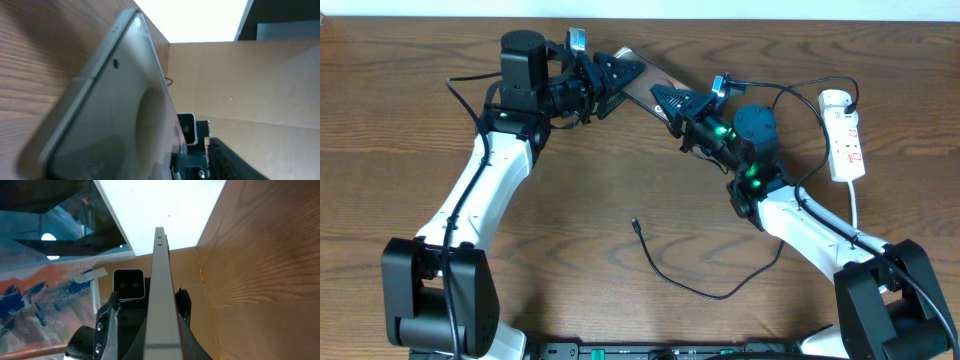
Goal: Plug charger to phone and switch on socket
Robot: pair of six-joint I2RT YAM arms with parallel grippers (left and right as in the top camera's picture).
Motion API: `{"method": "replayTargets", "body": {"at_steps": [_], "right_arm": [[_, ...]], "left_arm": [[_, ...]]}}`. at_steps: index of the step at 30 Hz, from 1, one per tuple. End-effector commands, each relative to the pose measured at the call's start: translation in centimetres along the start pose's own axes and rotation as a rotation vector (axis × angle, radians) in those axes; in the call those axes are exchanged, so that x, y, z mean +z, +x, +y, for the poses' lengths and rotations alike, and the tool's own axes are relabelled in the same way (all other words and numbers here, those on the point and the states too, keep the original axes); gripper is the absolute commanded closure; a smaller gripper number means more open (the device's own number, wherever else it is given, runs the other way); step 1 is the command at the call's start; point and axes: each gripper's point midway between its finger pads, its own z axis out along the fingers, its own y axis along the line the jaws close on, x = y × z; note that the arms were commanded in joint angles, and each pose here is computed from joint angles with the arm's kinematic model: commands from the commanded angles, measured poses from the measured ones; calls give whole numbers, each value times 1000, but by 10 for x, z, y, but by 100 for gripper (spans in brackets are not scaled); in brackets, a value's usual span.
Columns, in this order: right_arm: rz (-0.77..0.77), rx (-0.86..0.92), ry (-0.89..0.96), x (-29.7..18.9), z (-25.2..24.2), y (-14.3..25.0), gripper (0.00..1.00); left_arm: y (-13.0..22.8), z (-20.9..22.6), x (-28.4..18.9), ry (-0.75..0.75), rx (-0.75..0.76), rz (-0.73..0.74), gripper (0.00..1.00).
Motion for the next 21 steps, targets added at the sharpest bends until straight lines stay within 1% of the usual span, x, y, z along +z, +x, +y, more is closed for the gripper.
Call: {"method": "replayTargets", "body": {"at_steps": [1, 10, 11, 12, 15, 21], "right_arm": [[23, -11, -51, 1, 23, 14, 99], [43, 10, -39, 7, 18, 34, 99], [48, 30, -37, 7, 18, 34, 99], [51, 49, -37, 7, 18, 35, 99], [59, 83, -41, 7, 19, 37, 99], [88, 69, -87, 6, 31, 42, 99]], "left_arm": [[-7, -11, -2, 11, -1, -44, 51], [-16, -11, 0, -2, -22, -106, 53], [-16, -12, 1, -2, -20, -109, 59], [-16, -12, 1, -1, -17, -110, 60], [-13, -17, 4, 12, -1, -101, 60], [-7, -20, 8, 23, 2, -78, 60]]}}
